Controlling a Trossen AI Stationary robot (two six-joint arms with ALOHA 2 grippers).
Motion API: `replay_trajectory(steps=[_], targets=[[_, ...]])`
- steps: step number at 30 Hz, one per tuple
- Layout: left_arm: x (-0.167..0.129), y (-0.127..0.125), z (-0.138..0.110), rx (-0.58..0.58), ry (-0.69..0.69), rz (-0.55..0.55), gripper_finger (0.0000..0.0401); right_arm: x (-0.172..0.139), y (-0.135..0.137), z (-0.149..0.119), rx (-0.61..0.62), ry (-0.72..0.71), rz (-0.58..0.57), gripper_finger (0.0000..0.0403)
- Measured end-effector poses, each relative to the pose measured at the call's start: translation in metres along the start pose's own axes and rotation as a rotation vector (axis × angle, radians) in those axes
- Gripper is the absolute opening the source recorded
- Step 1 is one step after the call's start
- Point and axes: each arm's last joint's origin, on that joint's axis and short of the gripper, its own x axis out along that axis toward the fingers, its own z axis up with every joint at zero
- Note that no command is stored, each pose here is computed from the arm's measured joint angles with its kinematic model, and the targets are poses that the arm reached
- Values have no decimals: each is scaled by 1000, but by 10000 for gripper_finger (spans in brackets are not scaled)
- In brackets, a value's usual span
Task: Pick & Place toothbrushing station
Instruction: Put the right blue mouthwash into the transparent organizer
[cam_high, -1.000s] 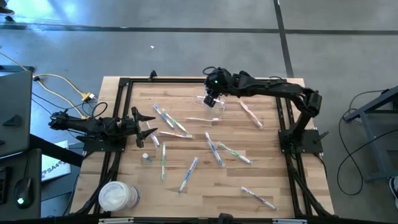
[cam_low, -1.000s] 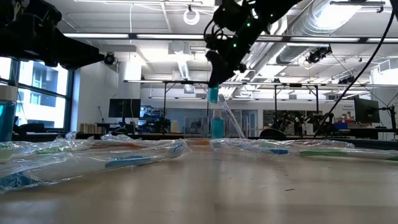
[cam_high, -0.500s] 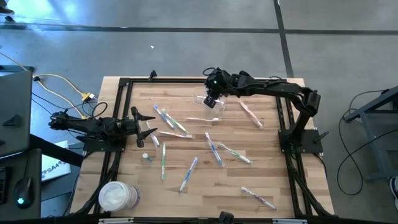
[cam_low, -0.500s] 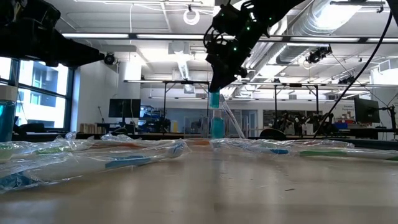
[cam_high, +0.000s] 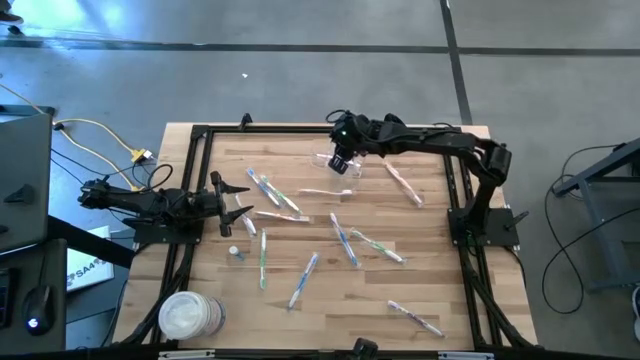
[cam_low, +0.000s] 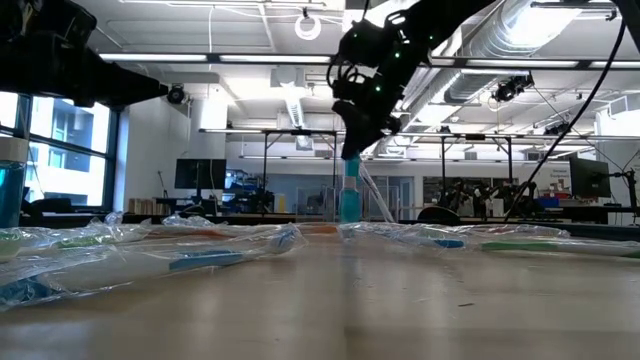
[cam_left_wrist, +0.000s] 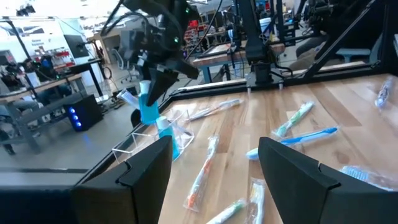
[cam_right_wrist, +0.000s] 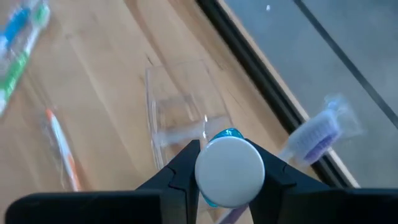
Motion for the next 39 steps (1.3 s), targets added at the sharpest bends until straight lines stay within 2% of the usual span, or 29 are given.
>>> replay_trajectory(steps=[13,39], targets=[[0,0,0,10,4,-3,239,18,-2,-6,29,43,17,87],[0,0,-1,-31,14,-5,239,20,-4,-14,47,119,26,87]])
